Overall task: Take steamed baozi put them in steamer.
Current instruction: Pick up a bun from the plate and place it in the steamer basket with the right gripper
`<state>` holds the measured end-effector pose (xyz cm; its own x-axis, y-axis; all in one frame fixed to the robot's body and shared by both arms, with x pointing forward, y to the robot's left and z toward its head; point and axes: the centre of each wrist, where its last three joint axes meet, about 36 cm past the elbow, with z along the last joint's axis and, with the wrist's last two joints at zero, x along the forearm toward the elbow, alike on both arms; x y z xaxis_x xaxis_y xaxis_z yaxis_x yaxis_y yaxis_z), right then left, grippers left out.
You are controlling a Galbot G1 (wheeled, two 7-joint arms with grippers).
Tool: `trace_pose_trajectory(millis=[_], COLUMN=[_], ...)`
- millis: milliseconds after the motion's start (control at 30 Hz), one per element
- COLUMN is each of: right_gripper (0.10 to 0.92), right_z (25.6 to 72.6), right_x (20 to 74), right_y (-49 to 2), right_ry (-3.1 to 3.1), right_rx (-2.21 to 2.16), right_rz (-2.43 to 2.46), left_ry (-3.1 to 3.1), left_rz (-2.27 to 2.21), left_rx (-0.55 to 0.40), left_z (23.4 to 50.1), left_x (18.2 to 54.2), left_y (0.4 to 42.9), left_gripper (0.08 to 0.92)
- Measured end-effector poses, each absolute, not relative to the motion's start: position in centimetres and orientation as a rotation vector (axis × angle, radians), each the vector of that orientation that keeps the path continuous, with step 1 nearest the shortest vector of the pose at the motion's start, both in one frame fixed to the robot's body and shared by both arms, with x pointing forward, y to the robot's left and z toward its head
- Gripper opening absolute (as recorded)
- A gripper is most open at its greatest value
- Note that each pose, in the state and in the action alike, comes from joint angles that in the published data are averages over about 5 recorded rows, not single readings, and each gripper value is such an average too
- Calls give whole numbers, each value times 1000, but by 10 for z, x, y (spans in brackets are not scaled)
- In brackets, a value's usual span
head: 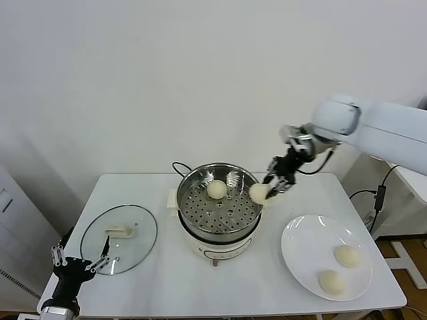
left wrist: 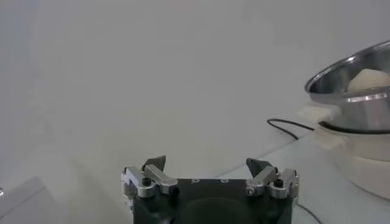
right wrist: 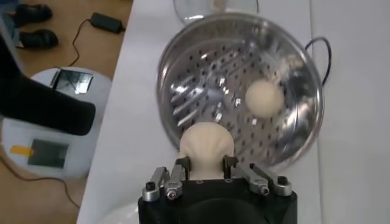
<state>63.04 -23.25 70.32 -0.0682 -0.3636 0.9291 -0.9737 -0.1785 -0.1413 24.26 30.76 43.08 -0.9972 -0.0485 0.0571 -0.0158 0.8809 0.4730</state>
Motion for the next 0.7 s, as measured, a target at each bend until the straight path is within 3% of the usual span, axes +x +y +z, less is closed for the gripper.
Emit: trace_pose_trajectory(millis=[400,700], right_gripper=[382,396], right_z=[635,605], right_x=[635,635], right_y=[-120,-78], right_ry=[-1460,-1520], right_rx=[1593,1562], right_rz=[1292,1315], left_ry=[-2984,-2984], left_rz=[-736,-736], left_rx=[59,57], left_z=[429,428], left_x=[244,246], left_y=[308,309], left_gripper=[823,823])
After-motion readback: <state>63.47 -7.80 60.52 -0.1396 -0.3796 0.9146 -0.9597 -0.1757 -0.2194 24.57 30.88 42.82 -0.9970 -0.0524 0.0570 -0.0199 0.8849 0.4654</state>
